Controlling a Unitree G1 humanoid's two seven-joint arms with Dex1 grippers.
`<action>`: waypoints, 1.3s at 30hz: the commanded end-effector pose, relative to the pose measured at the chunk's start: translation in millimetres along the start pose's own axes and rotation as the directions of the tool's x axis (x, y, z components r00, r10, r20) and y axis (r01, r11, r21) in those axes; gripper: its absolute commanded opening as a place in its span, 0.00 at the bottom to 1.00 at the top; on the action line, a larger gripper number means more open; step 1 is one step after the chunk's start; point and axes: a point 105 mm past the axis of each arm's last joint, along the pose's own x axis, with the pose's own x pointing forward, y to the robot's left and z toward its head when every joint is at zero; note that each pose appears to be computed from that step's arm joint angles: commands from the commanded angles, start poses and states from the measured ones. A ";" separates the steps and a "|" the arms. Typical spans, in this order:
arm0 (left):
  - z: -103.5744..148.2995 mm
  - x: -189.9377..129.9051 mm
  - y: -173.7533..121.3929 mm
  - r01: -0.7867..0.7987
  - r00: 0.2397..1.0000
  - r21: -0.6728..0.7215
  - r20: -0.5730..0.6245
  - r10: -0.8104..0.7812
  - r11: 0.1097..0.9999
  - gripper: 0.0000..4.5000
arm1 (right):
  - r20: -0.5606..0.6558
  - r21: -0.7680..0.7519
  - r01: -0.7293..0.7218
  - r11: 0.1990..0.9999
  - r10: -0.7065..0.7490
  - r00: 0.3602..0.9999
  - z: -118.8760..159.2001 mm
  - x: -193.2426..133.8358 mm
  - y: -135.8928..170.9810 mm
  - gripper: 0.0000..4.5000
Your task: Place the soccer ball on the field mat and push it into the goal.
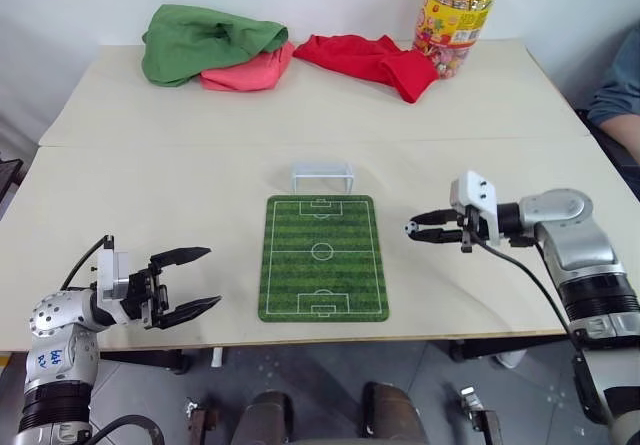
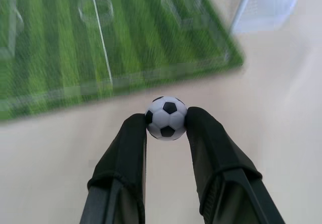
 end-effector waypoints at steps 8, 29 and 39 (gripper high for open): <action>-8.6 -1.7 -11.3 0.089 0.996 -0.007 -0.022 -0.090 0.996 1.00 | 0.022 -0.100 -0.271 0.957 0.275 0.961 68.3 55.8 89.0 0.19; -11.2 -31.4 -23.2 0.011 0.995 0.003 -0.098 -0.010 1.000 1.00 | -0.110 -0.222 -0.404 0.888 0.388 0.915 47.9 120.5 118.4 0.19; -10.1 -29.8 -23.2 -0.015 0.996 0.005 -0.089 0.015 1.000 1.00 | -0.114 -0.241 -0.438 0.866 0.422 0.899 46.9 122.2 118.0 0.19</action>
